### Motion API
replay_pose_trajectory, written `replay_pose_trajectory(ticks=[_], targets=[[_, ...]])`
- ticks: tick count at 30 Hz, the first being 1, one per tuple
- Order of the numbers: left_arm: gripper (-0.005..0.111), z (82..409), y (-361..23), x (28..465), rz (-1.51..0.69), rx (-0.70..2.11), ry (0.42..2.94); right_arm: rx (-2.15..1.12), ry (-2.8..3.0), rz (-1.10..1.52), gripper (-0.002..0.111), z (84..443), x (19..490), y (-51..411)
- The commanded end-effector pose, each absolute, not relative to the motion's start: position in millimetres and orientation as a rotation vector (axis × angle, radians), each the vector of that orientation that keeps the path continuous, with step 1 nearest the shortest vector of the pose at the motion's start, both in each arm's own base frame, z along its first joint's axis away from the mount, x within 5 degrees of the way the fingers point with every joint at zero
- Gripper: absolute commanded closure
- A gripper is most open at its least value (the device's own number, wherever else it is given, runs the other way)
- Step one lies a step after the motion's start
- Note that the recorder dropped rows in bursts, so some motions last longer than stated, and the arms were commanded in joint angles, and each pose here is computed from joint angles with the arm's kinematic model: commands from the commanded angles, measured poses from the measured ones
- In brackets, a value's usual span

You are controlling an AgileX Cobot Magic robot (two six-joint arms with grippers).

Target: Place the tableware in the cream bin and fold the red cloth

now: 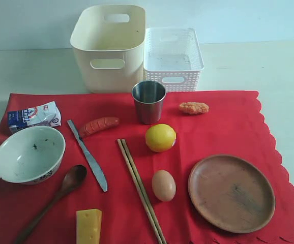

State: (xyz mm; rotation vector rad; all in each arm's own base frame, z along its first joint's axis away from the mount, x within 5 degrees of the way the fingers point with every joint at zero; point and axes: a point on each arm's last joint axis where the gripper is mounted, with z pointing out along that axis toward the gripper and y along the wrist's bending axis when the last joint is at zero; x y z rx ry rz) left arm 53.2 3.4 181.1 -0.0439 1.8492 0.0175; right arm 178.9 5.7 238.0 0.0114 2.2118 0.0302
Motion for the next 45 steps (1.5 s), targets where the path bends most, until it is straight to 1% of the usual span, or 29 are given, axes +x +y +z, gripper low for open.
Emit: replay_pose_trajectory(ticks=[1, 6, 8, 12, 15, 19, 22, 26, 29, 32, 36, 38, 40, 44, 45], targets=[[0.107, 181.2, 2.9, 53.2, 0.013, -0.036, 1.838, 0.131, 2.223, 0.109, 0.108, 238.6, 178.8, 6.7], [0.107, 181.4, 2.9, 53.2, 0.012, -0.036, 1.836, 0.189, 2.298, 0.155, 0.108, 233.3, 174.3, 8.4], [0.107, 181.4, 2.9, 53.2, 0.012, -0.036, 1.836, 0.164, 2.313, 0.146, 0.108, 232.4, 173.4, 8.6], [0.107, 181.5, 2.9, 53.3, 0.012, -0.036, 1.834, 0.117, 2.370, 0.228, 0.108, 227.1, 173.1, 15.8], [0.107, 181.5, 2.9, 53.3, 0.012, -0.036, 1.834, 0.035, 2.416, 0.284, 0.108, 220.4, 175.8, 21.9], [0.107, 181.5, 2.9, 53.3, 0.012, -0.036, 1.834, -0.160, 2.428, 0.505, 0.108, 209.0, 185.2, 40.7], [0.107, 181.5, 2.9, 53.3, 0.012, -0.036, 1.834, -0.305, 2.403, 0.583, 0.108, 202.8, 190.2, 48.7], [0.107, 181.5, 2.9, 53.3, 0.012, -0.036, 1.834, -0.339, 2.371, 0.636, 0.108, 192.6, 201.4, 53.1], [0.107, 181.5, 2.9, 53.3, 0.012, -0.036, 1.834, -0.434, 2.310, 0.635, 0.108, 186.8, 212.7, 56.0], [0.107, 181.5, 2.9, 53.3, 0.012, -0.036, 1.834, -0.481, 2.293, 0.683, 0.108, 189.0, 236.2, 60.5], [0.107, 181.5, 2.9, 53.3, 0.012, -0.036, 1.834, -0.578, 2.285, 0.681, 0.108, 195.4, 267.1, 63.2], [0.107, 181.5, 2.9, 53.3, 0.012, -0.036, 1.834, -0.616, 2.301, 0.665, 0.105, 198.5, 282.4, 63.2], [0.107, 181.7, 3.0, 53.3, 0.013, -0.037, 1.832, -0.643, 2.332, 0.635, 0.100, 199.5, 295.8, 61.8], [0.107, 181.9, 2.9, 53.4, 0.013, -0.037, 1.830, -0.698, 2.396, 0.589, 0.084, 201.4, 323.6, 59.6], [0.107, 182.1, 2.9, 53.4, 0.013, -0.036, 1.828, -0.716, 2.440, 0.602, 0.078, 198.9, 334.6, 59.8]])
